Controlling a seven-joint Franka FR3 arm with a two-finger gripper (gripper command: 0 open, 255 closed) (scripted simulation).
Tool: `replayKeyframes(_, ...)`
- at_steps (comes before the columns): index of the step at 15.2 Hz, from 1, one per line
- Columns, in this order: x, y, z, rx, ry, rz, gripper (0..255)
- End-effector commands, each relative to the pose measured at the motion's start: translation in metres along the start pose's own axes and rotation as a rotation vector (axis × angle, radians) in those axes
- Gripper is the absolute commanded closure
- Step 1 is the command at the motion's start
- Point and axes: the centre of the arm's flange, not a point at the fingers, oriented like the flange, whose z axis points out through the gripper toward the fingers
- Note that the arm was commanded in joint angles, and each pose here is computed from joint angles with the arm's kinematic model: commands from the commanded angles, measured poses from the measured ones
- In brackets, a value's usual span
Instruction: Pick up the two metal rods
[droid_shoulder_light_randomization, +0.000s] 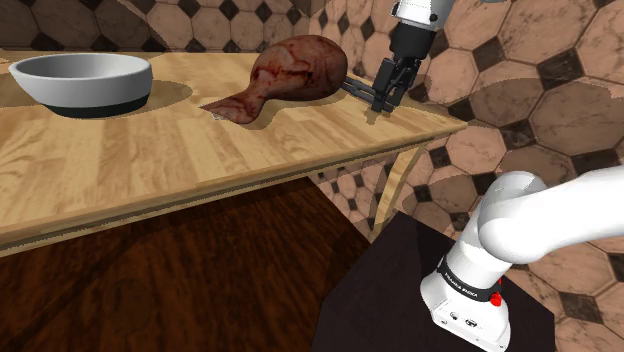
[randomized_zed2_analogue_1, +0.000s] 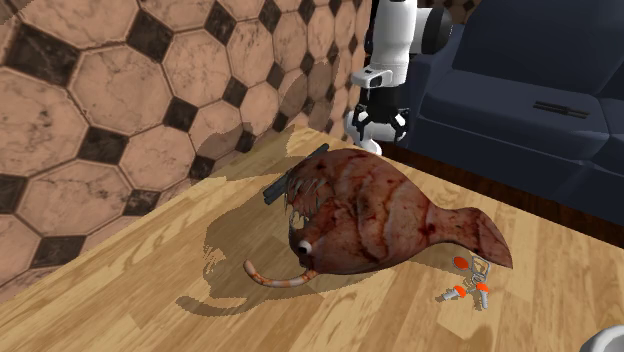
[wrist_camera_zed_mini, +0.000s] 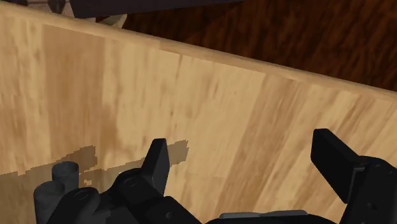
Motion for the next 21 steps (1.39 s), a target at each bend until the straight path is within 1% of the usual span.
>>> replayKeyframes(1,0.0,0.0,0.0,0.0,0.0,0.0,0)
replayKeyframes(9,0.08,0.069,0.001,-0.032,-0.028,0.138,0)
replayKeyframes(16,0.142,0.138,0.002,-0.06,-0.053,0.259,0)
replayKeyframes(19,0.163,0.167,0.003,-0.071,-0.062,0.306,0)
replayKeyframes(21,0.163,0.168,0.013,-0.071,-0.062,0.306,0)
